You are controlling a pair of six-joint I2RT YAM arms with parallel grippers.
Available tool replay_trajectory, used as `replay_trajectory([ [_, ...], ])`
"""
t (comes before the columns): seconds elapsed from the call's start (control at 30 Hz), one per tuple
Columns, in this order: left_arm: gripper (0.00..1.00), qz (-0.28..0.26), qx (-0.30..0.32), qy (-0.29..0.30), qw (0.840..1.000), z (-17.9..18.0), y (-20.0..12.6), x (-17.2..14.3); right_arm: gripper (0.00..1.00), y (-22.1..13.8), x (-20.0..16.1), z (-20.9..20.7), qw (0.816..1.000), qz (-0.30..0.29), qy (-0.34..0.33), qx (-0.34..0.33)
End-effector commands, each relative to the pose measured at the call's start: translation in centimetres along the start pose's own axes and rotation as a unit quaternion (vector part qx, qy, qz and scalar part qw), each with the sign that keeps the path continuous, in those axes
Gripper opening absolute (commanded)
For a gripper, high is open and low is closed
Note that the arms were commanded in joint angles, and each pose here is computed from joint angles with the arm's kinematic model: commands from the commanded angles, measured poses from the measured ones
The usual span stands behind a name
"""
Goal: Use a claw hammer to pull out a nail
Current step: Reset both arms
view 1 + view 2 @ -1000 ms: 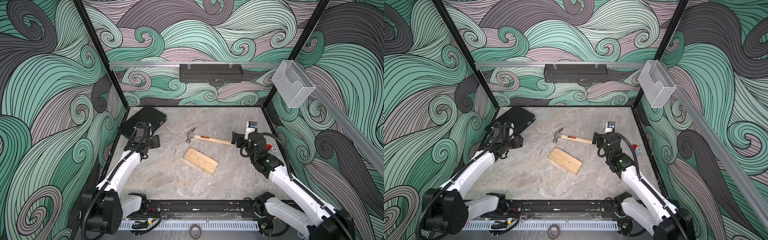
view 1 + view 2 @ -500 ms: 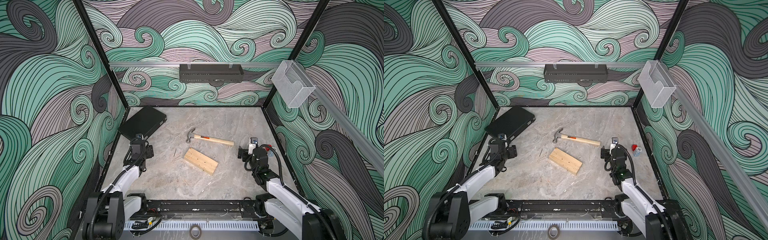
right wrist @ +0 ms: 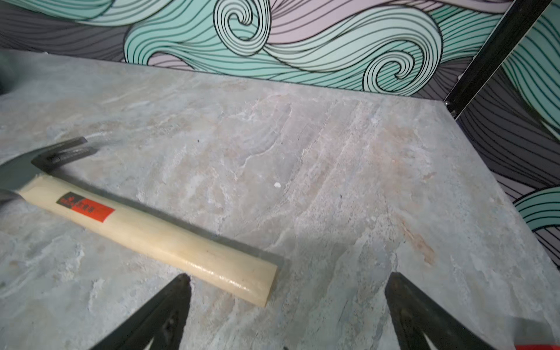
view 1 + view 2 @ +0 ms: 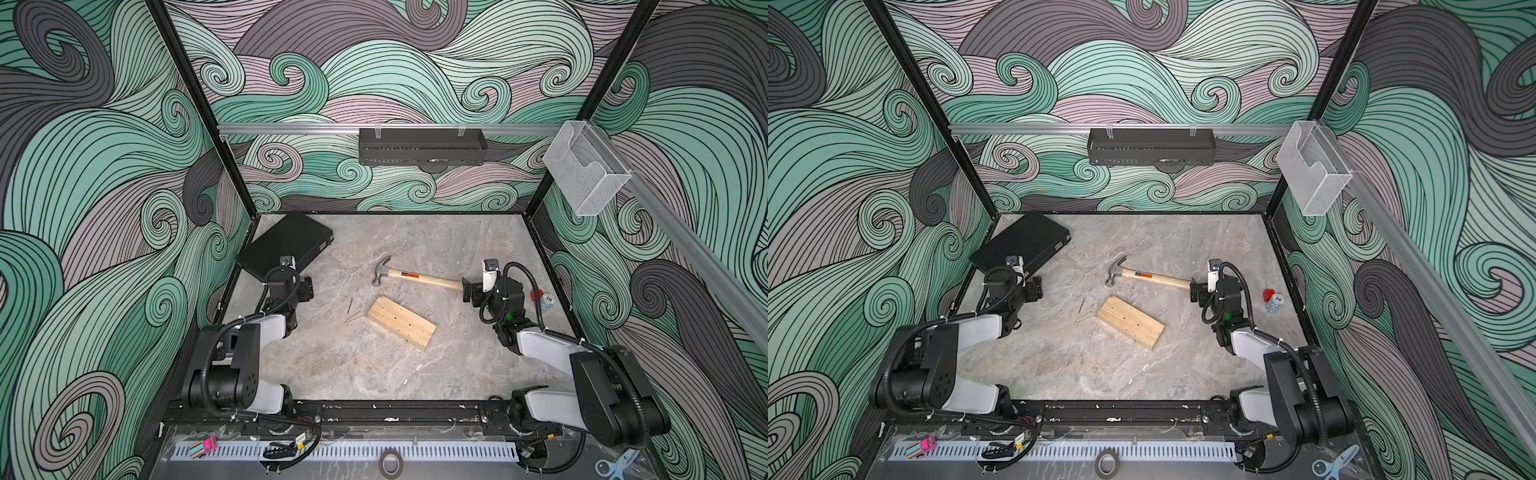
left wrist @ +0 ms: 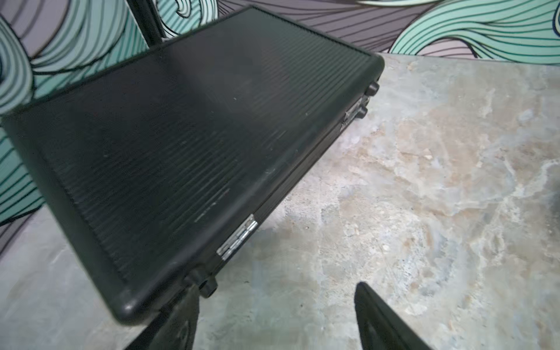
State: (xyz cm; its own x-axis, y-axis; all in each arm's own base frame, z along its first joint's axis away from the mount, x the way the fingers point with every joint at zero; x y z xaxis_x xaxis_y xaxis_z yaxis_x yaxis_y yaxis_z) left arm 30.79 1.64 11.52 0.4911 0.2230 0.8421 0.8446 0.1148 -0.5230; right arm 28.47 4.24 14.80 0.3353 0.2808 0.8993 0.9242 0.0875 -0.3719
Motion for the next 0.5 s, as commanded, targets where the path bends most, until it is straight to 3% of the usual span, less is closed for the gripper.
replay_trajectory([
  [0.0,0.79,-0.041,-0.013,-0.007,0.999,0.0,0.6,1.9,1.00,0.0,0.2,-0.7,0.999,-0.017,0.020,0.020],
  [0.03,0.86,-0.038,-0.013,-0.007,0.999,0.0,0.6,1.9,1.00,0.1,0.2,-1.0,0.999,-0.014,0.023,0.019],
  [0.07,0.99,-0.040,-0.004,-0.011,0.999,0.2,0.6,1.8,1.00,0.2,0.3,-0.8,0.999,-0.011,0.023,0.025],
  [0.47,0.99,-0.042,0.000,-0.012,0.999,0.2,0.5,1.9,1.00,1.4,0.4,-1.5,0.998,0.018,0.037,0.043],
])
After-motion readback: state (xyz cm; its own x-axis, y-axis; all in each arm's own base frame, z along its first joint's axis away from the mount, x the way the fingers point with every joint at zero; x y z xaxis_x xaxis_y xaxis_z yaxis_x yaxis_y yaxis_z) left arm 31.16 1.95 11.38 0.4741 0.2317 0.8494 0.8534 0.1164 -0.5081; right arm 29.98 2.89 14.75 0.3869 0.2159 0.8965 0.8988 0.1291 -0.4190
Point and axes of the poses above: each gripper's point midway between its finger pads, its own y axis out along the fingers, its own z axis along the line the jaws close on, x = y × z, the point moved 9 cm from there along -y, back along the fingers, and after that the axes turned 10 degrees about -y, right-handed, at the moved point
